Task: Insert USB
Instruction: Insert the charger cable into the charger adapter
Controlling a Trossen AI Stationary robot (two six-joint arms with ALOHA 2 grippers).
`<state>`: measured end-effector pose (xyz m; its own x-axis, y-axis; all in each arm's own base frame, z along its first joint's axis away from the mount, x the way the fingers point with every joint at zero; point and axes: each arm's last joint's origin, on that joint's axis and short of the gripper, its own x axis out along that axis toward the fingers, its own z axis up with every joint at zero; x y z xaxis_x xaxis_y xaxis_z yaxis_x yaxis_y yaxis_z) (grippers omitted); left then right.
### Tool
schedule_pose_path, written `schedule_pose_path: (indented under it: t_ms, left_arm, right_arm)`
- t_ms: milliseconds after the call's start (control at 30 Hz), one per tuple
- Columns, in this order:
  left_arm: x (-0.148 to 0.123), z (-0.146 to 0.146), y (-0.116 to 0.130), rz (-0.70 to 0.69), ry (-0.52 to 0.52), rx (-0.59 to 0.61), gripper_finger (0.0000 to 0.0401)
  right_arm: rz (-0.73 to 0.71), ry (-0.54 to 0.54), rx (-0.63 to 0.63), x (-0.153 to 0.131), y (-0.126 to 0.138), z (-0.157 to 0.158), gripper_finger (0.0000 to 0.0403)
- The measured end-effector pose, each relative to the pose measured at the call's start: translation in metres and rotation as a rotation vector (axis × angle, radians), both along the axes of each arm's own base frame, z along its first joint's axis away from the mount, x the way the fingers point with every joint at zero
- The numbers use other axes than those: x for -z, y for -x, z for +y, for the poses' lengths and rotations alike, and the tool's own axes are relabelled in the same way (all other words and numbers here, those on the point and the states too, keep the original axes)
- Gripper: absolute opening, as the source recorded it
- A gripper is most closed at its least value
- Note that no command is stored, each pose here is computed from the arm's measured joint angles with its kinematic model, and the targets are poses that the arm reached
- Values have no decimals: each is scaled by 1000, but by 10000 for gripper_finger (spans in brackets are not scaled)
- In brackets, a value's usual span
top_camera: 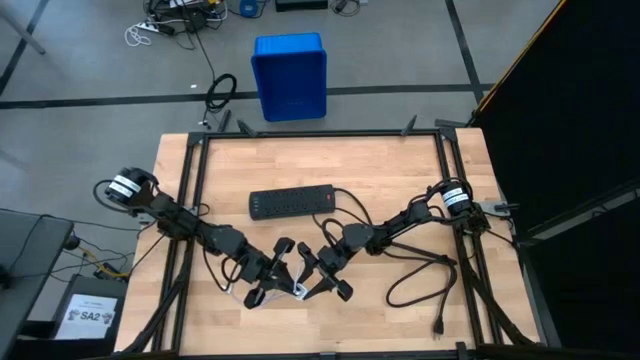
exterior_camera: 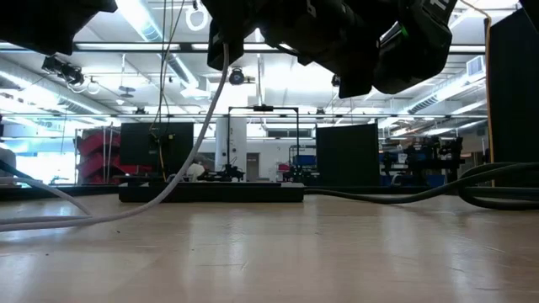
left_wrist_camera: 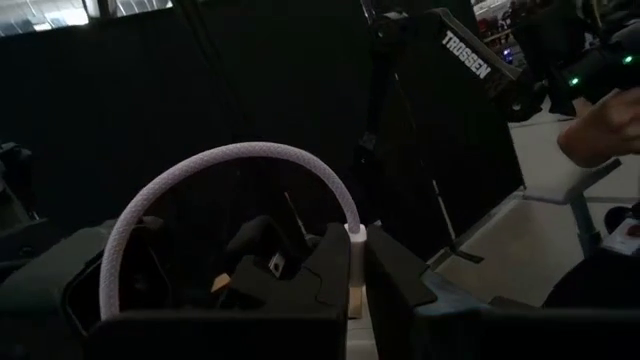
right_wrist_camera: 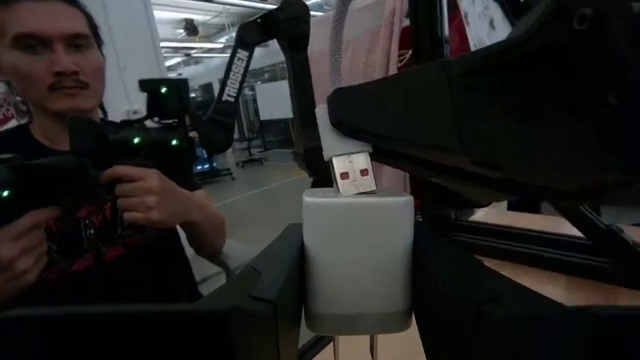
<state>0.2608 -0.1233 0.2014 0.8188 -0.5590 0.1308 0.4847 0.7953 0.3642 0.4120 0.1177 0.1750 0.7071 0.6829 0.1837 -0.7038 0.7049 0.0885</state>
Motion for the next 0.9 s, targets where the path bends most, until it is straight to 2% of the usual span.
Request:
schedule_pose_path:
  t_ms: [200, 533, 900]
  left_arm:
    - [0, -2, 3, 33, 59, 116, 0]
    - [1, -2, 3, 44, 68, 109, 0]
    - [1, -1, 3, -6, 12, 77, 0]
  right_arm:
    - [-34, 29, -25, -1, 1, 1, 112]
    - [18, 21, -1, 2, -2, -2, 112]
    - [41, 3, -5, 2, -2, -2, 112]
